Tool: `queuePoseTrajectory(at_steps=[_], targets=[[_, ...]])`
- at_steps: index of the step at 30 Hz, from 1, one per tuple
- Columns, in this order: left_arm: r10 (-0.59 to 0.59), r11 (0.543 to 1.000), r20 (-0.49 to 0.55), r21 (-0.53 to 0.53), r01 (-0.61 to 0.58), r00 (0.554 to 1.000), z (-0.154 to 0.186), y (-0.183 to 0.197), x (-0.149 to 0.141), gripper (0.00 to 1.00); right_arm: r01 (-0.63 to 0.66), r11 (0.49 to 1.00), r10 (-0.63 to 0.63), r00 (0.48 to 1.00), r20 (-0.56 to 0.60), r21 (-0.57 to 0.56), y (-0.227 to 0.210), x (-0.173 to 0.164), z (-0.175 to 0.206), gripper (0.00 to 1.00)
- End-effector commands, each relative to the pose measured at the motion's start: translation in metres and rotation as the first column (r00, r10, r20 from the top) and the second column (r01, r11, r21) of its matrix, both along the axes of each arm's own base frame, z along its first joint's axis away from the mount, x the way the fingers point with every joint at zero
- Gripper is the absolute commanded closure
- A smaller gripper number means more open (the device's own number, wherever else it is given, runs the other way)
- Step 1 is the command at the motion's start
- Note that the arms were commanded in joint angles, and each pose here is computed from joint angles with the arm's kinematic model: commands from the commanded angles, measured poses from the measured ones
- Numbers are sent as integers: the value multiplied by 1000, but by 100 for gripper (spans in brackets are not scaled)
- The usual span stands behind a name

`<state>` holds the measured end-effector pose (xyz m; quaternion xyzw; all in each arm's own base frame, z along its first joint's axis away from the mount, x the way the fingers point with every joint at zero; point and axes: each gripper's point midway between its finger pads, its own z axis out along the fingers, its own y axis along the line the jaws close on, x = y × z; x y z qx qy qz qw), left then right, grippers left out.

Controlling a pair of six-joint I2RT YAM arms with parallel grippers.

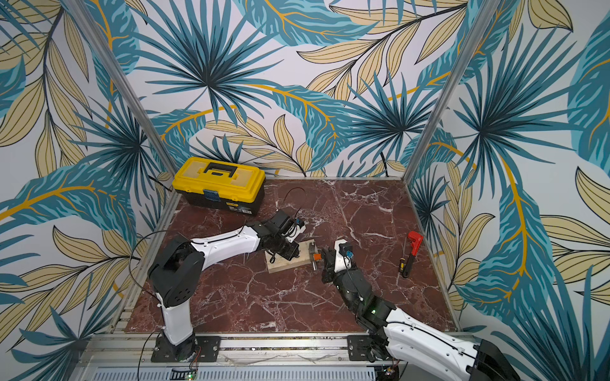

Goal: Use a claw hammer to pull out a nail
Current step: Remove the nail from the mounting plate.

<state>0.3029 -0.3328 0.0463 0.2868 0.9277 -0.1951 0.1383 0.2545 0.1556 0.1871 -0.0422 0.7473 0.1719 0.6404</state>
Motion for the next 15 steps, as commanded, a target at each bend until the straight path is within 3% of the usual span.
queuePoseTrajectory(at_steps=[1,15], targets=[[18,969,-431,230,91,902,-103,47,-105,77,-54,996,45,991,-126,-70,1,-13,-57,100],[33,962,-448,258,94,893,-111,54,-109,78,-28,1000,28,999,-29,9,-10,-17,-25,100]])
